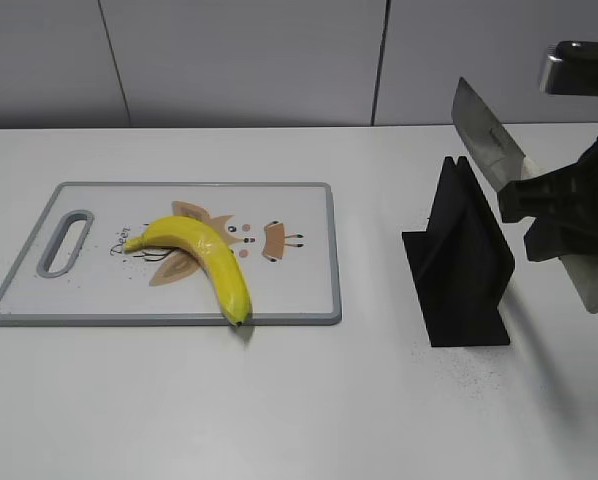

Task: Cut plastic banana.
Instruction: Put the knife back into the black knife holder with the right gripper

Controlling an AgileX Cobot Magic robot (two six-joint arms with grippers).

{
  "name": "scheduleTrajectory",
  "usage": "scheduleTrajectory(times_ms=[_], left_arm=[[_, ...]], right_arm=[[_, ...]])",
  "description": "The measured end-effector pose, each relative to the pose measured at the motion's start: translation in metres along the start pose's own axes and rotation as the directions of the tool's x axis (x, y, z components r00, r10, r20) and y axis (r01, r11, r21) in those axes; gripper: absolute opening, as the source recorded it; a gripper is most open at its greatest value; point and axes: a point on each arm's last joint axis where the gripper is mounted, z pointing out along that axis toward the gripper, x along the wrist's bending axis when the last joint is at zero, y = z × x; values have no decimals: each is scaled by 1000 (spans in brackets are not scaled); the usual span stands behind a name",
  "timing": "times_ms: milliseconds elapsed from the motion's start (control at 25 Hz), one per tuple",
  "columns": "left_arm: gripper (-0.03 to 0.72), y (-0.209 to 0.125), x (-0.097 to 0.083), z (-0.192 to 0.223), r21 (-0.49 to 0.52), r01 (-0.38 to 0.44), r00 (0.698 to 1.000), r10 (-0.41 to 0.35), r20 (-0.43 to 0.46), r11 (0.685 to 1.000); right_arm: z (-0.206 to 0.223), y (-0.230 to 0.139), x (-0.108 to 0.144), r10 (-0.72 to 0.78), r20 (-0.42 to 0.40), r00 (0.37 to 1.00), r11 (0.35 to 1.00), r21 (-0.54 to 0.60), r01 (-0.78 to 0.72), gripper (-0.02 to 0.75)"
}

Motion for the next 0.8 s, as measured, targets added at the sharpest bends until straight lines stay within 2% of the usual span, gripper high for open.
scheduleTrajectory(times_ms=[400, 800], left_arm=[[575, 0, 0, 0, 0, 0, 1000, 0, 0, 1000], [560, 0, 0, 0, 0, 0, 1000, 0, 0, 1000]], right_arm=[[31, -12, -3, 6, 41, 999, 994, 110, -10, 160], [34, -12, -2, 11, 38, 999, 994, 113, -15, 159]])
